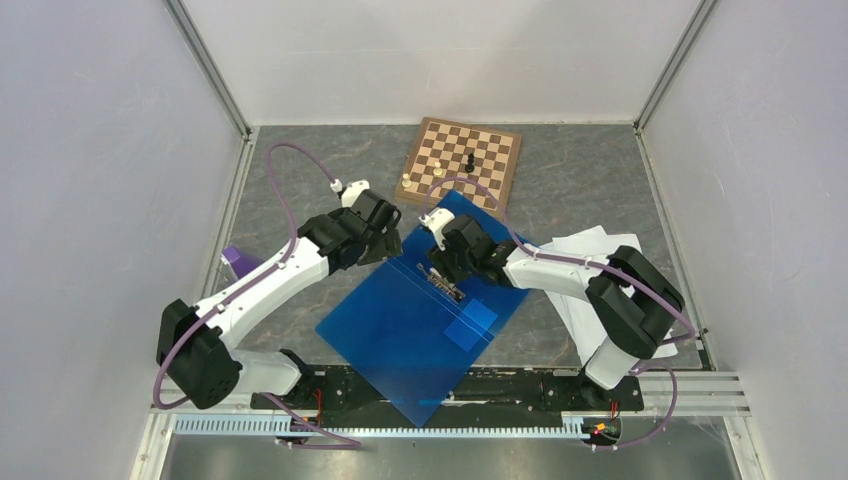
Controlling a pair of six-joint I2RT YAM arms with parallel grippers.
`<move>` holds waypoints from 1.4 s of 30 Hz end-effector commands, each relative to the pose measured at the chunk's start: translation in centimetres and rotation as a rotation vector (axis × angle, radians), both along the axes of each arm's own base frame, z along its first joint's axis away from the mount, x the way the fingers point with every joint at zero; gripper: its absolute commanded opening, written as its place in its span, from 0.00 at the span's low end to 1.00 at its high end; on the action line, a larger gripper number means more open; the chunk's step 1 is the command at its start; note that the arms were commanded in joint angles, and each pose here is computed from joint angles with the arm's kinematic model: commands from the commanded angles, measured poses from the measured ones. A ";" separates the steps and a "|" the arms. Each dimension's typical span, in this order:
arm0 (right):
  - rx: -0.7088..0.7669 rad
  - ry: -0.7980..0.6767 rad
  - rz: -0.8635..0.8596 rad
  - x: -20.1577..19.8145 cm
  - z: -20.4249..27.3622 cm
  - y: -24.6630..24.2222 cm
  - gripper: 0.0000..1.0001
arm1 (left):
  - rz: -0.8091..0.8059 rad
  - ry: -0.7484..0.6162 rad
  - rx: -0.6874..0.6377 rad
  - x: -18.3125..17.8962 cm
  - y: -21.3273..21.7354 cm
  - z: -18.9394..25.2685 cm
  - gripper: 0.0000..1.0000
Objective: Put the files into the folder
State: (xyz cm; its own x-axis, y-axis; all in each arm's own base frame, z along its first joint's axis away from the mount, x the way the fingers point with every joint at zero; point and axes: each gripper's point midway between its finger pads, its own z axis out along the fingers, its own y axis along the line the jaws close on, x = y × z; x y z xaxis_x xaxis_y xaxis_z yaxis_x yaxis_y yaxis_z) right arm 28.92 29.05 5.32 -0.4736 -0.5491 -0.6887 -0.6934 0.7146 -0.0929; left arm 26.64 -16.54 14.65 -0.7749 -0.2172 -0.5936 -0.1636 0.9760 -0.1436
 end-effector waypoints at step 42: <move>0.345 0.316 -0.500 -2.1 -1.0 2.4 0.06 | 0.011 -0.005 0.003 -1.2 1.2 -0.8 0.90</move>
State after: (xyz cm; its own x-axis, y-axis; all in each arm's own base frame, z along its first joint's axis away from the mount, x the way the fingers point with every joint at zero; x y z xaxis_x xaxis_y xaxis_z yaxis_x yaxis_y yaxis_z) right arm 25.64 31.18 3.03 -0.8255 -0.1411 -0.5465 -0.3598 0.8775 0.3170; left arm 24.96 -15.16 12.75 -0.7998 -0.1964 -0.5672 -0.1699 0.9804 -0.1000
